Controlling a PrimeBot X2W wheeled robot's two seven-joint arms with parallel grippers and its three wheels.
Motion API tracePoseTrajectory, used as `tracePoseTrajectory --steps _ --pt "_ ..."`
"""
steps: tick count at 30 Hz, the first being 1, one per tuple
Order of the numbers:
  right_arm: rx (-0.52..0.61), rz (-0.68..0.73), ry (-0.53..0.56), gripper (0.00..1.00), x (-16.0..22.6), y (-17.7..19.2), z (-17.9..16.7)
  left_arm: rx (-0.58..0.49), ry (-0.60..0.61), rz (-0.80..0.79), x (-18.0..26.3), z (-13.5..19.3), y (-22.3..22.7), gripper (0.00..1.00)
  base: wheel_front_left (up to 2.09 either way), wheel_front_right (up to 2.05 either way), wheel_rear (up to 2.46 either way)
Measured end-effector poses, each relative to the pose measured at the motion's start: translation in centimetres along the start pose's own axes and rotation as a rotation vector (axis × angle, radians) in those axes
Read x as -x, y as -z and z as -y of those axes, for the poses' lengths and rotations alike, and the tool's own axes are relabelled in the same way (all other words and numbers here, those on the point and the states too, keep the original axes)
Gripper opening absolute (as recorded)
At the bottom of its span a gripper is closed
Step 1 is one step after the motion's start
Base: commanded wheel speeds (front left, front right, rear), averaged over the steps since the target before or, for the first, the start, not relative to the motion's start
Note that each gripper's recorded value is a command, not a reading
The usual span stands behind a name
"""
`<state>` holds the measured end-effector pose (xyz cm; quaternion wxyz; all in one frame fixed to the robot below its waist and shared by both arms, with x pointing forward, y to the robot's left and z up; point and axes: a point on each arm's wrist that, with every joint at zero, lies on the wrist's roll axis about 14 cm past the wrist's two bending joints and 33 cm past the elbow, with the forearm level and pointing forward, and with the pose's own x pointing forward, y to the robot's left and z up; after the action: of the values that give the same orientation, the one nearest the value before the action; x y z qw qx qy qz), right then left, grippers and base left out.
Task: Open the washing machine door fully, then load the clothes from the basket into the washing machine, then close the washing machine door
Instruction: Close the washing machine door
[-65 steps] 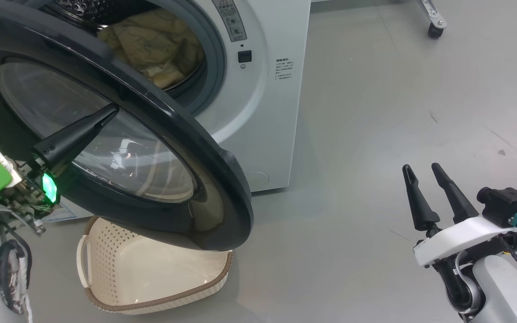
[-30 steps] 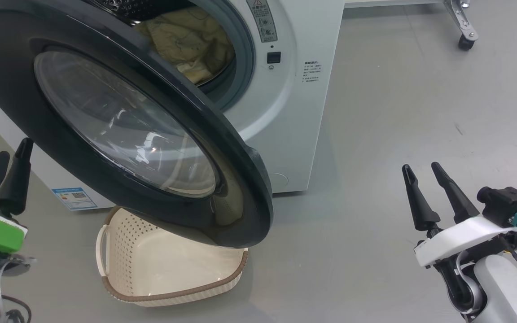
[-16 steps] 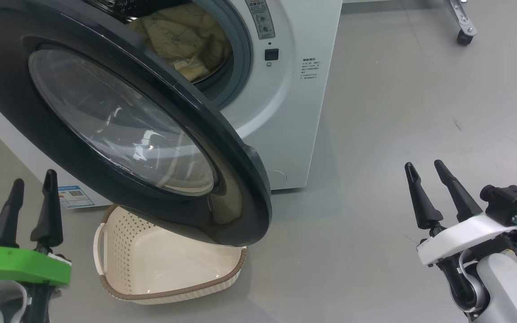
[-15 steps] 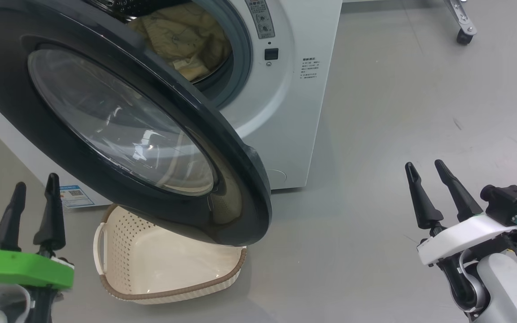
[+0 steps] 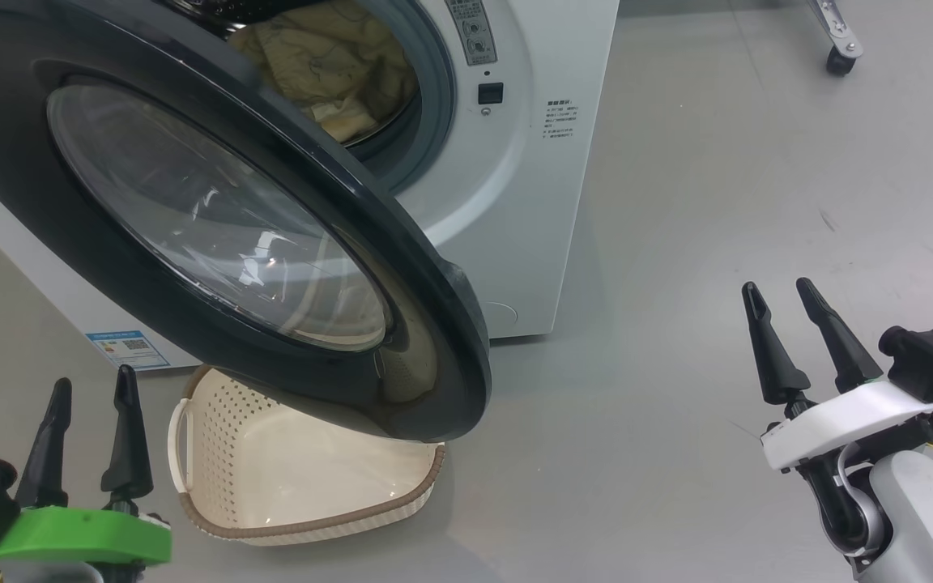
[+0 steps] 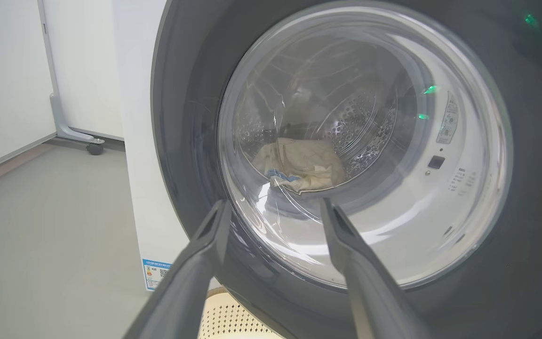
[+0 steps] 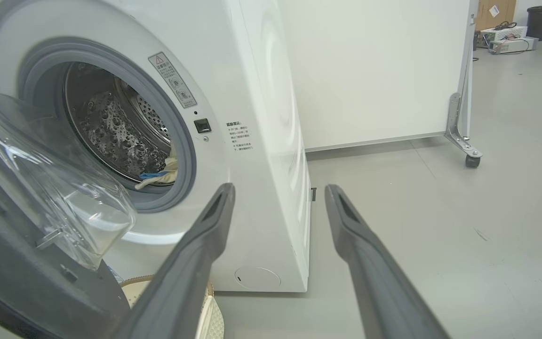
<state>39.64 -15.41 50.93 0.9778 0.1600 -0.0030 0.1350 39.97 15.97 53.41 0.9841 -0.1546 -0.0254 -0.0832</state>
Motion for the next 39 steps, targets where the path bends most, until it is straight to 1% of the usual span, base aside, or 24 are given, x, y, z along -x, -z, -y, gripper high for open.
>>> tracePoseTrajectory --steps 9,19,32,33,34,35,36,37,39 --pt "0.010 0.005 -0.003 1.00 -0.2 -0.2 0.0 -0.032 0.000 0.010 0.3 0.0 1.0 1.00 0.00 0.00 0.00" --pt "0.021 0.003 -0.010 1.00 -0.3 -0.1 -0.2 -0.036 -0.001 -0.002 0.5 0.0 2.0 1.00 0.00 0.00 0.00" --pt "0.031 -0.002 -0.020 1.00 -0.3 0.0 -0.4 -0.052 0.005 0.021 0.0 0.1 1.7 1.00 0.00 0.00 0.00" --pt "0.032 -0.003 -0.022 0.95 -0.3 0.1 -0.5 -0.052 0.005 0.022 0.0 0.1 1.7 1.00 0.00 0.00 0.00" --pt "0.038 -0.007 -0.027 0.66 -0.3 0.2 -0.6 -0.052 0.004 0.023 0.0 0.1 1.7 1.00 0.00 0.00 0.00" --pt "0.047 -0.011 -0.032 0.35 -0.3 0.2 -0.7 -0.051 0.004 0.022 0.0 0.0 1.8 1.00 0.00 0.00 0.00" --pt "0.053 -0.013 -0.035 0.13 -0.3 0.3 -0.7 -0.051 0.003 0.019 0.0 0.0 1.9 1.00 0.00 0.00 0.00" --pt "0.054 -0.014 -0.036 0.00 -0.3 0.3 -0.7 -0.051 0.002 0.017 0.1 0.0 2.0 1.00 0.00 0.00 0.00" --pt "0.063 -0.016 -0.040 0.00 -0.4 0.3 -0.8 -0.052 0.001 0.013 0.1 0.0 2.1 1.00 0.00 0.00 0.00"
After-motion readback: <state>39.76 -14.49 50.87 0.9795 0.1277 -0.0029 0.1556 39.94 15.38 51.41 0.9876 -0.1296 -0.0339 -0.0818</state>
